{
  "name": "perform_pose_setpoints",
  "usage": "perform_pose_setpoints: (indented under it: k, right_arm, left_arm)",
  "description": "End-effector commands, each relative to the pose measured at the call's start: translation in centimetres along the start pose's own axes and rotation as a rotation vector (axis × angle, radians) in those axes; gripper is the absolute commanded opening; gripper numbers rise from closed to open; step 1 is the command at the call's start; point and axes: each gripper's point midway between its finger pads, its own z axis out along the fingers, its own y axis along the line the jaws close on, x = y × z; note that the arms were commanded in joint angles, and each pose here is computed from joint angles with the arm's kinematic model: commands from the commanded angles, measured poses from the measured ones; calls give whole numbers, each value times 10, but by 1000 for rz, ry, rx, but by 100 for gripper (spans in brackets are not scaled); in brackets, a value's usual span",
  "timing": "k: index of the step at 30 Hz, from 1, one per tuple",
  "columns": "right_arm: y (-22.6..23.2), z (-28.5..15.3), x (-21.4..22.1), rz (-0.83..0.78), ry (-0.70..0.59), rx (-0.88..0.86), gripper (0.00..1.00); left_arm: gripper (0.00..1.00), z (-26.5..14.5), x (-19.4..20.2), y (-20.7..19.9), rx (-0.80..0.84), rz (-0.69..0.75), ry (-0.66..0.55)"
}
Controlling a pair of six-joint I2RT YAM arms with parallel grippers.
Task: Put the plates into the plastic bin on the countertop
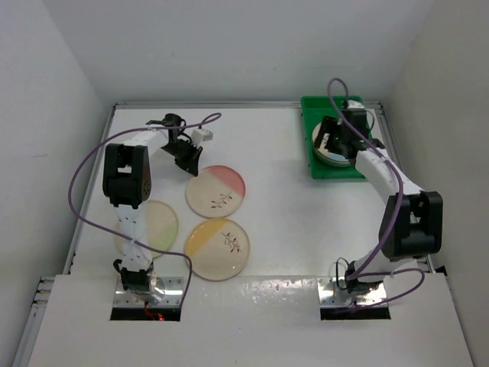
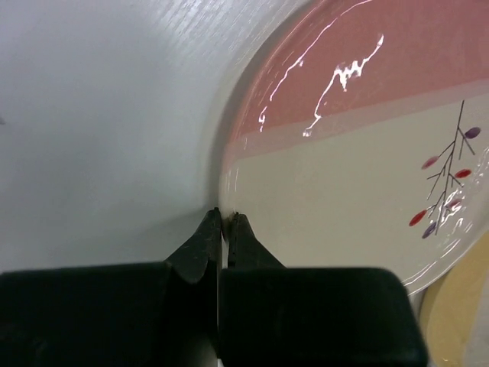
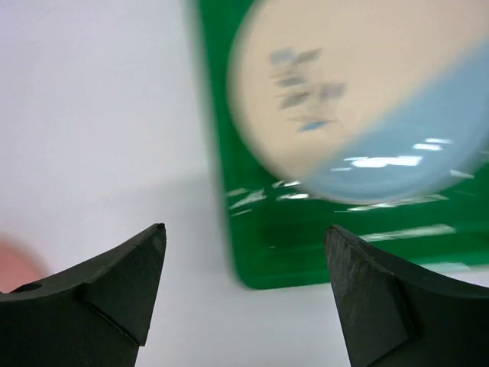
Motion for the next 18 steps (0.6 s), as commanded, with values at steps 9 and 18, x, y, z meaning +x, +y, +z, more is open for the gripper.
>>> perform_pose_setpoints:
  k: [9,18]
  right_arm:
    - [234,-3,166,-295,527,-917,83]
    - [277,30,204,-48,669,-1008,80]
  left_arm:
    - [0,-50,-62,-46,106,194,-172]
    - [0,-67,-86,-56,69,259,-254]
